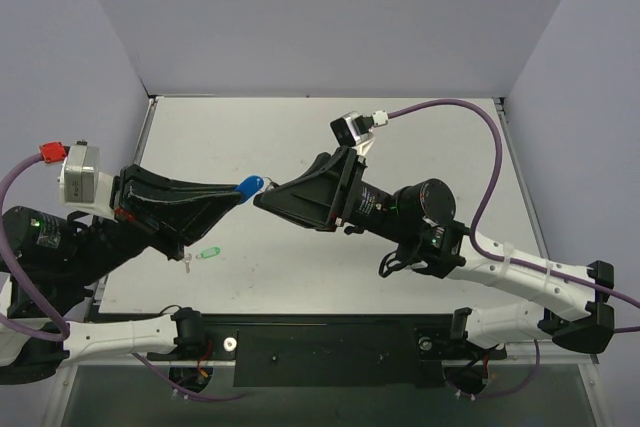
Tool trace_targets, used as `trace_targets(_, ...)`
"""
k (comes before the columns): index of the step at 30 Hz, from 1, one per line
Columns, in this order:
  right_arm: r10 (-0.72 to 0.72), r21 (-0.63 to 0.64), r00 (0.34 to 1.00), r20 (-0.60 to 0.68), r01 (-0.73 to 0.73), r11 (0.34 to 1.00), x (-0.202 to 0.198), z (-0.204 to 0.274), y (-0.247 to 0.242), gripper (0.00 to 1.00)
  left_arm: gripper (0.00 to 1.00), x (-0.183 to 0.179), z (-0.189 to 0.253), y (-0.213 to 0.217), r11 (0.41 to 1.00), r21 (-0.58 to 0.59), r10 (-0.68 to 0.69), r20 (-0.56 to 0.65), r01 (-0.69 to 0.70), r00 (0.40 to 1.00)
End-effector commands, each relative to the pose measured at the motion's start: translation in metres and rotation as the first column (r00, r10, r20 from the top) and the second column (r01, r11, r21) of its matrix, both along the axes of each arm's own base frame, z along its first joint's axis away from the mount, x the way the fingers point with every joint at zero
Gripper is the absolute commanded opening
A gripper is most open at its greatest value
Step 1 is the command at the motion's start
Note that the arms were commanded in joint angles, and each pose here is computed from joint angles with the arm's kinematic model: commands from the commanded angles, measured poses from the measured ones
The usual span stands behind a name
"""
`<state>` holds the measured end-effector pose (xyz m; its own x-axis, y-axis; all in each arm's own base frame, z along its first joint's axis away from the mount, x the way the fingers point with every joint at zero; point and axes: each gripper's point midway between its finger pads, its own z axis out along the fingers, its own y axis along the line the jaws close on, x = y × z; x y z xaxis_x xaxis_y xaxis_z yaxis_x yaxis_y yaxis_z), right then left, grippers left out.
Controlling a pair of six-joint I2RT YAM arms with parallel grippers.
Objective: Remove the keys from the keyring
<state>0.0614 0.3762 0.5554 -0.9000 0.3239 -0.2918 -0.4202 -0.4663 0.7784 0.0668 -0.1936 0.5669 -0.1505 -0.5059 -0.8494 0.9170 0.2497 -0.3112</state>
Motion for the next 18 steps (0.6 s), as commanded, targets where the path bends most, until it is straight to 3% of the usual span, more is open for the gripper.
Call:
trace_targets(1, -0.043, 0.093, 0.998, 0.041, 0.039, 0.995, -0.006, 0.027, -0.027, 0.25, 0.0, 0.001, 0.003, 0.006, 1.0, -0.014, 0.012, 0.0, -0.012, 1.0)
trace_targets(18, -0.065, 0.096, 0.997, 0.042, 0.061, 0.993, -0.003, 0.027, -0.029, 0.2, 0.0, 0.005, -0.008, 0.008, 0.999, 0.012, 0.038, -0.021, -0.037, 0.999)
